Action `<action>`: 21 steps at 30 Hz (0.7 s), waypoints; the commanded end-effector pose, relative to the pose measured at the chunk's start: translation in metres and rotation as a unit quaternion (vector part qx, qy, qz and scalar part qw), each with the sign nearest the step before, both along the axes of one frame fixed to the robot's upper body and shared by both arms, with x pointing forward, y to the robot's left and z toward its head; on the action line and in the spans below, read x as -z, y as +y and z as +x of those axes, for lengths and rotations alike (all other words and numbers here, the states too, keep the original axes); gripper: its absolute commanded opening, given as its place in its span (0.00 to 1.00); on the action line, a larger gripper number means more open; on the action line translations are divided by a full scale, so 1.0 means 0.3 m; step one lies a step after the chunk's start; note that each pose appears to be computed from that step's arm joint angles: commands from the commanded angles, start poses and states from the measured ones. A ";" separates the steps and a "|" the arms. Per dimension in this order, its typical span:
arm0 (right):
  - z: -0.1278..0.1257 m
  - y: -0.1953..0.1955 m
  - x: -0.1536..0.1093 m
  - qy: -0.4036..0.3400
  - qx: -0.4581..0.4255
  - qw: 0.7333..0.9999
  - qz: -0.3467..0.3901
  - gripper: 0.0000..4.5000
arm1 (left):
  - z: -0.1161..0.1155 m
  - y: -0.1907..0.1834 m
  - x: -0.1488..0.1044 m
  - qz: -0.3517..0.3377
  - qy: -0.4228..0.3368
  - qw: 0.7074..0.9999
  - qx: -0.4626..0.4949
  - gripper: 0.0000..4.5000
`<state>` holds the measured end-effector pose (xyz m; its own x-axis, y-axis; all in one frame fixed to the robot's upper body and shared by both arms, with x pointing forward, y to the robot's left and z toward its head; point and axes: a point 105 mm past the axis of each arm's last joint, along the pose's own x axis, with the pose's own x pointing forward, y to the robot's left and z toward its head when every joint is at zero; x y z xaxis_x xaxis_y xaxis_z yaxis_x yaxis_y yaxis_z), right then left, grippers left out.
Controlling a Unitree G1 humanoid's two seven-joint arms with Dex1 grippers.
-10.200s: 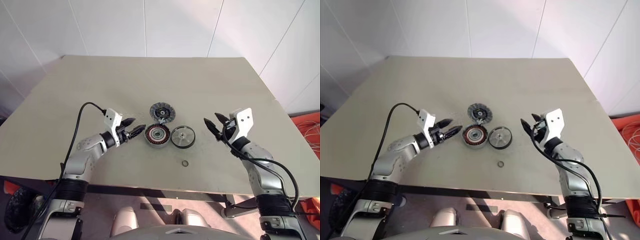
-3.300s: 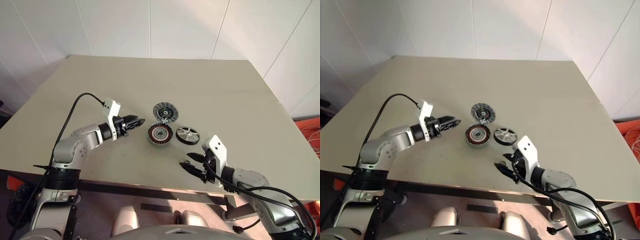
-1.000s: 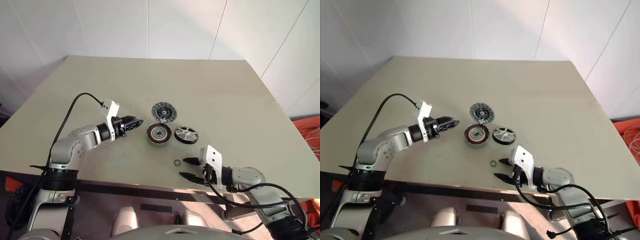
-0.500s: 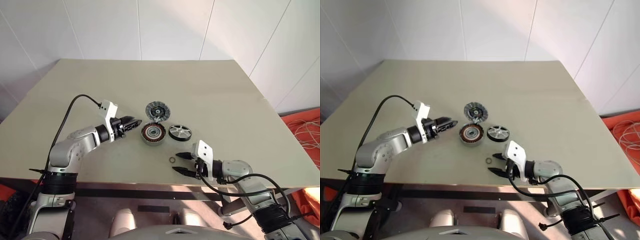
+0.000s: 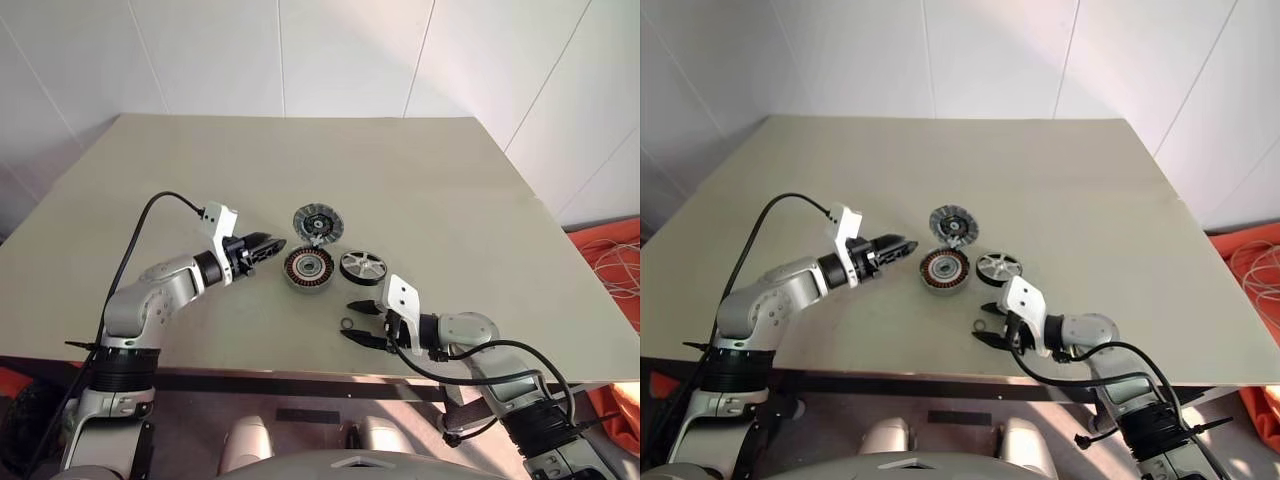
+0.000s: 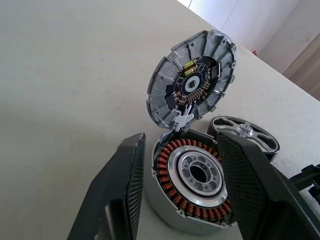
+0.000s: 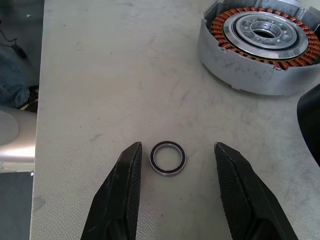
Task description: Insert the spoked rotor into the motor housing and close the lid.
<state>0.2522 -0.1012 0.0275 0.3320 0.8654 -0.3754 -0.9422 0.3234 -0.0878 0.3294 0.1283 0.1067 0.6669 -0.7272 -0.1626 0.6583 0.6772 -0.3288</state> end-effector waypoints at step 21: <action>0.027 -0.006 -0.099 -0.025 0.031 0.999 0.019 0.12 | 0.012 0.012 -0.058 -0.001 -0.034 0.999 -0.004 0.51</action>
